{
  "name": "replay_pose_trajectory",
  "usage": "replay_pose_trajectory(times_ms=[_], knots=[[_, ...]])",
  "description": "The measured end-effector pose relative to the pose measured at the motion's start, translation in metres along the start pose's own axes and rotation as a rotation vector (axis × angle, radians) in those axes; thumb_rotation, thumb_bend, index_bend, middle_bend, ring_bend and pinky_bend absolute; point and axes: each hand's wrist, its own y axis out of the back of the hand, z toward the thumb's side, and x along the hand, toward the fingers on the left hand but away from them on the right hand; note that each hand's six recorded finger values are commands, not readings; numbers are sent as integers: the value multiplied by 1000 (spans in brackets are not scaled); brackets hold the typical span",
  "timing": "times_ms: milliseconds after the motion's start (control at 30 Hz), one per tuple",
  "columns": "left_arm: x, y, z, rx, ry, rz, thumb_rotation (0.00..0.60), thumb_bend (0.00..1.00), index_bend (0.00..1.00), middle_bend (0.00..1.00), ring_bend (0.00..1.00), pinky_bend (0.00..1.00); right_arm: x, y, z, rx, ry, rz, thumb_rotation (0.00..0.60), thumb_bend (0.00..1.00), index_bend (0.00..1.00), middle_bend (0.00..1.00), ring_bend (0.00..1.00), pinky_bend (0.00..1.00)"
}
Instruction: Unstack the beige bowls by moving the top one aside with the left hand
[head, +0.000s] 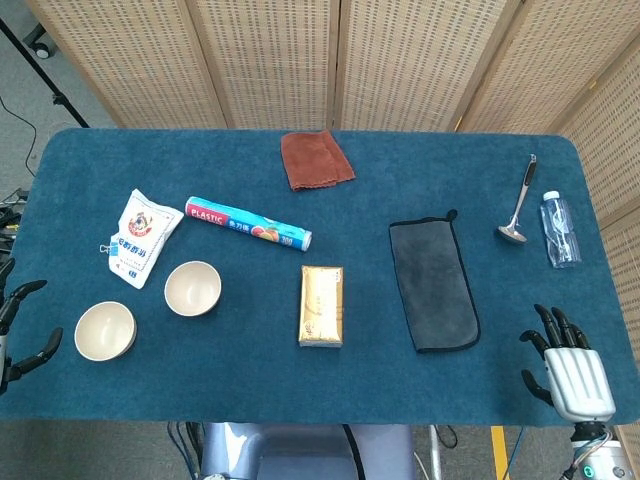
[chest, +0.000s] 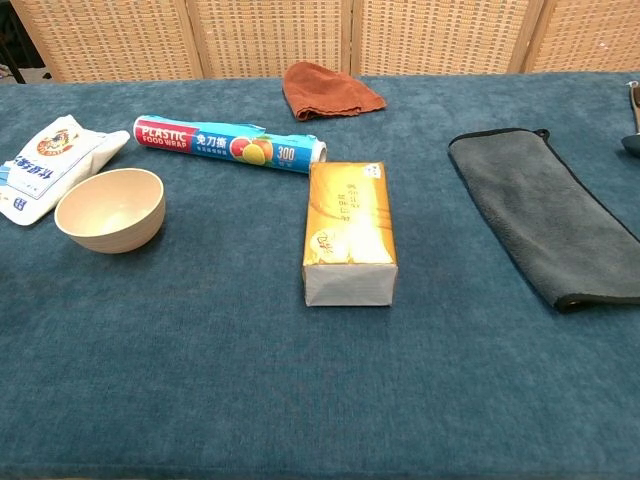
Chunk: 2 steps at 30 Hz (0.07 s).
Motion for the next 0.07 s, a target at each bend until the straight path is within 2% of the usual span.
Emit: replay_pose_trajectory(times_ms=[67], knots=[[0, -2, 0, -3, 0, -5, 600, 297, 259, 0, 0, 0, 0, 0, 0, -2, -1, 2, 600, 311, 342, 65, 21, 169]])
